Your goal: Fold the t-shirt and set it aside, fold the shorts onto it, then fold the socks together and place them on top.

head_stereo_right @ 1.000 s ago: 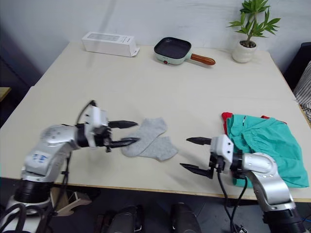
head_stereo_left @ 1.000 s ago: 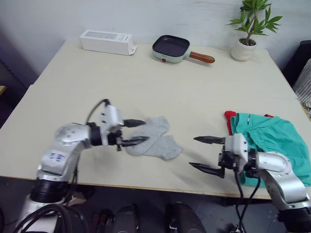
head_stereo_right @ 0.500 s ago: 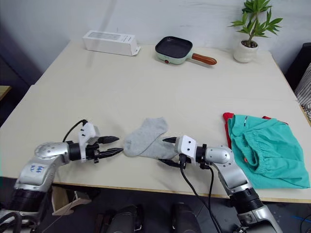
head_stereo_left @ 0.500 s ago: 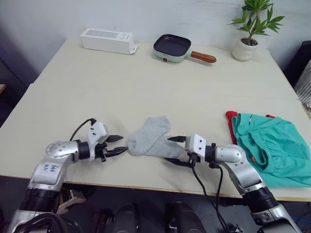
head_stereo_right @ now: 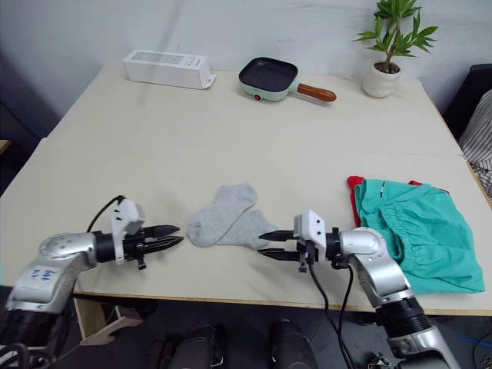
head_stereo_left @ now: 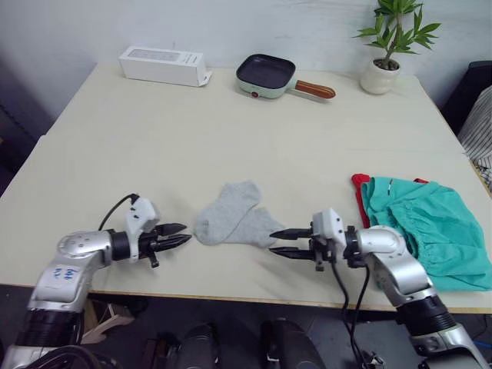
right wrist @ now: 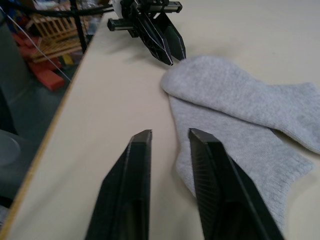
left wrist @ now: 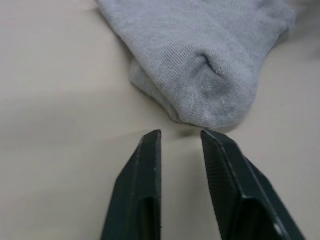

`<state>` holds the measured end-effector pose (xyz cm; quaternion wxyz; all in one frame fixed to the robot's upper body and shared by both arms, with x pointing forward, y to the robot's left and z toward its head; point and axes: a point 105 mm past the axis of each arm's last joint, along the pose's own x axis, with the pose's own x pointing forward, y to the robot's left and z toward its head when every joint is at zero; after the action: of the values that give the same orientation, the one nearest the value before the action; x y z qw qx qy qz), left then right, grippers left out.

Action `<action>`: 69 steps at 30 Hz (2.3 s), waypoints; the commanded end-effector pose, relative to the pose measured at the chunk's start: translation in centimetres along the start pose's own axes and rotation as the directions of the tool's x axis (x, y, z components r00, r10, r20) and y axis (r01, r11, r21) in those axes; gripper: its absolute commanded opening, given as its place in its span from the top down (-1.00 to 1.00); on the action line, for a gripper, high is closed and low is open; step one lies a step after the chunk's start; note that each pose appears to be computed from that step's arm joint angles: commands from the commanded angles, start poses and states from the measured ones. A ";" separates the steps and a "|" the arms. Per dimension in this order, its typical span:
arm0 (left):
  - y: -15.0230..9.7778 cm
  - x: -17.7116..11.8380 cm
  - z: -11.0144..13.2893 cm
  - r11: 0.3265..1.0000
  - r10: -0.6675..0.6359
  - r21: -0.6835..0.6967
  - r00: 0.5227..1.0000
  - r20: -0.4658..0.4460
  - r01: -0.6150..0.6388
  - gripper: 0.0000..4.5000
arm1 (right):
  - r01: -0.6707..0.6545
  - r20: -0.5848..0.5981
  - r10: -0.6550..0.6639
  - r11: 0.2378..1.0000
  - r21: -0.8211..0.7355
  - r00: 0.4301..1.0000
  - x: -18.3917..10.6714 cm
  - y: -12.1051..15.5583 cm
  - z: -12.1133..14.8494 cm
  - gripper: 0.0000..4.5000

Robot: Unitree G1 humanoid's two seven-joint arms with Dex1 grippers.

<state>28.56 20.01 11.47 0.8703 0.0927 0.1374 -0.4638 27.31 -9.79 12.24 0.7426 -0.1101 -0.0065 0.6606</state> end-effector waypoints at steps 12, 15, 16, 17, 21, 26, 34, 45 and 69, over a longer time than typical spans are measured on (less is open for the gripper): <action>-1.2 -0.2 0.5 0.964 0.086 -0.248 0.995 -0.047 -0.095 -0.67 | 0.243 -0.203 -0.189 0.927 0.286 0.961 5.8 -12.0 3.8 -0.98; -2.1 0.9 0.6 0.950 0.099 -0.292 0.994 -0.047 -0.109 -0.67 | 0.298 -0.265 -0.225 0.913 0.278 0.938 7.6 -13.4 3.0 -0.98; -2.4 1.2 0.5 0.948 0.101 -0.298 0.993 -0.054 -0.113 -0.67 | 0.302 -0.271 -0.231 0.917 0.259 0.934 8.1 -13.6 2.9 -0.98; -2.7 1.4 0.5 0.946 0.103 -0.301 0.993 -0.058 -0.116 -0.67 | 0.312 -0.275 -0.243 0.918 0.245 0.930 8.5 -13.9 2.8 -0.98; -3.5 1.9 0.2 0.936 0.128 -0.321 0.989 -0.076 -0.146 -0.50 | 0.335 -0.309 -0.265 0.920 0.202 0.913 9.7 -14.3 2.0 -1.00; -4.3 2.4 -0.2 0.930 0.143 -0.328 0.986 -0.088 -0.165 0.15 | 0.337 -0.328 -0.274 0.928 0.155 0.904 9.9 -14.5 1.4 -0.43; -3.8 1.7 0.3 0.927 0.175 -0.322 0.981 -0.077 -0.191 1.00 | 0.288 -0.273 -0.241 0.946 0.147 0.931 9.9 -14.0 1.6 0.81; -2.0 -1.4 2.9 0.941 0.092 -0.330 0.995 0.031 -0.077 1.00 | 0.286 -0.057 -0.281 0.952 0.110 0.958 7.1 -14.0 4.6 0.99; 2.5 -1.9 3.9 0.958 -0.130 -0.270 0.985 -0.110 0.096 1.00 | 0.390 0.023 -0.413 0.877 0.282 0.911 2.6 -2.4 4.0 0.99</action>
<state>30.05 21.59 15.57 0.8422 -0.0134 0.2579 -0.4734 29.99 -6.81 15.06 0.8646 0.0250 0.0578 0.4984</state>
